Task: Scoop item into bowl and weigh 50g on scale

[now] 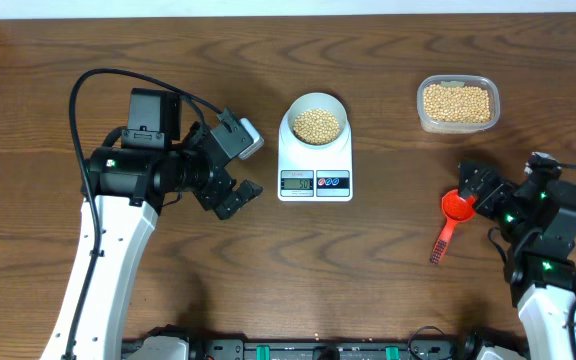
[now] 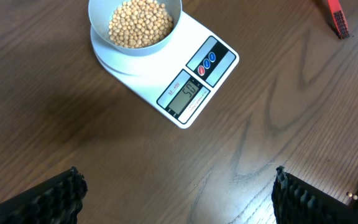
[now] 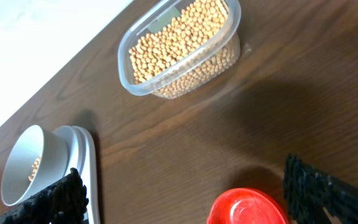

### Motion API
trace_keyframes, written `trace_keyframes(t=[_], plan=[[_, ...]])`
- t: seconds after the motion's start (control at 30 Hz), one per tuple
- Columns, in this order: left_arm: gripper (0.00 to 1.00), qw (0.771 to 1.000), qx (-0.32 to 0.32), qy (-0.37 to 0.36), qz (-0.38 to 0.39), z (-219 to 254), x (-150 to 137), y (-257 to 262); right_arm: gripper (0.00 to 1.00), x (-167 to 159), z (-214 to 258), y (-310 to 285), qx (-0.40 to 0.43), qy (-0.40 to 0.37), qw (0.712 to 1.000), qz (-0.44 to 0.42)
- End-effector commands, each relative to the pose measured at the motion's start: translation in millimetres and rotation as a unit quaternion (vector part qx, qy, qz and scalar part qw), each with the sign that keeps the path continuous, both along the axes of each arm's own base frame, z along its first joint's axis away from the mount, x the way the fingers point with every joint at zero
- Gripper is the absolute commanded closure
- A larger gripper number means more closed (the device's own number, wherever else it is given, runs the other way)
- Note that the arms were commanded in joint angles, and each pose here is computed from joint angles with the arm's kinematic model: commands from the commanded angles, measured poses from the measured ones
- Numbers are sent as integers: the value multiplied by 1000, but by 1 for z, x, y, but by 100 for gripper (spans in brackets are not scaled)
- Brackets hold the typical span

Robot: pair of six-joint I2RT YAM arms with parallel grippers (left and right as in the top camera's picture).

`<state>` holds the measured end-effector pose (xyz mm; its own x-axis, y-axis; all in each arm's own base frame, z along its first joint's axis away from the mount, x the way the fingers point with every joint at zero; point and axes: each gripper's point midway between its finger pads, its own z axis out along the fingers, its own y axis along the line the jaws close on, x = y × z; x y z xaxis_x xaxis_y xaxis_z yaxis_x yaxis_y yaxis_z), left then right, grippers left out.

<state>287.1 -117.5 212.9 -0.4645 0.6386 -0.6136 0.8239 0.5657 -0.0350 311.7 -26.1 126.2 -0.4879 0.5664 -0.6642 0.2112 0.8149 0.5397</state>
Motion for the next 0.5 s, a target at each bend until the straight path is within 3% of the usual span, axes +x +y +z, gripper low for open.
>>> trace_keyframes(t=[0.0,0.47], plan=[[2,1000,-3,-13,-6,8,0,0,1,-4,10,-1,-13,-11,1000,-6],[2,1000,-3,-13,-6,8,0,0,1,-34,-4,2,-33,-48,998,-25]])
